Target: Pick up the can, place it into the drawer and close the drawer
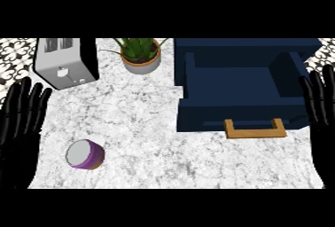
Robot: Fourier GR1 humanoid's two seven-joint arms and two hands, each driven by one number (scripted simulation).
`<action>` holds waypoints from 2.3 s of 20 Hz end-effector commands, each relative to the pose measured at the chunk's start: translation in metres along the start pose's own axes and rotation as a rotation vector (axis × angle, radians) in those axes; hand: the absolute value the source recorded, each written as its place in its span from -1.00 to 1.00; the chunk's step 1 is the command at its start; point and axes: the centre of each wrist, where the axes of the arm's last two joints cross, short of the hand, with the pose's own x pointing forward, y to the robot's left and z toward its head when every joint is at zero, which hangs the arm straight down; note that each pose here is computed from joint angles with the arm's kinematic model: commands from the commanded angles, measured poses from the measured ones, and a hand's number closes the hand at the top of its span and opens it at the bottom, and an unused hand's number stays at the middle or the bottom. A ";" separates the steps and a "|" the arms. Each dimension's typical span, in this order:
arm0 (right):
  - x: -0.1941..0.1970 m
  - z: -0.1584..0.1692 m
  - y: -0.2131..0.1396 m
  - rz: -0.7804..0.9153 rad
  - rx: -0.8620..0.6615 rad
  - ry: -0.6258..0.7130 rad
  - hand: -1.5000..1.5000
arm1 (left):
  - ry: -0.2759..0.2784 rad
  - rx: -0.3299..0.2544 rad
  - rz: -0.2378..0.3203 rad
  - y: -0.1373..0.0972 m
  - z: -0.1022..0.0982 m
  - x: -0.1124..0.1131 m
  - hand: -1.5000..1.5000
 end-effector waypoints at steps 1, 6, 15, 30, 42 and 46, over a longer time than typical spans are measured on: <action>-0.004 -0.001 -0.001 0.012 -0.042 -0.014 -1.00 | -0.040 -0.099 0.092 -0.006 -0.004 -0.005 -1.00; -0.002 0.002 0.002 0.008 -0.011 0.003 -1.00 | -0.170 -0.607 0.360 -0.014 0.001 0.021 -1.00; -0.017 0.035 -0.022 0.032 -0.099 0.355 -1.00 | 0.240 -0.638 0.188 0.066 0.043 0.014 -1.00; -0.007 0.061 -0.030 0.014 -0.100 0.366 -1.00 | 0.305 -0.553 0.206 0.090 0.040 -0.002 -1.00; -0.018 0.073 -0.052 0.021 -0.122 0.346 -1.00 | 0.329 -0.552 0.205 0.081 0.037 -0.056 -1.00; -0.022 0.081 -0.057 0.012 -0.121 0.347 -1.00 | 0.352 -0.532 0.171 0.066 0.045 -0.064 -1.00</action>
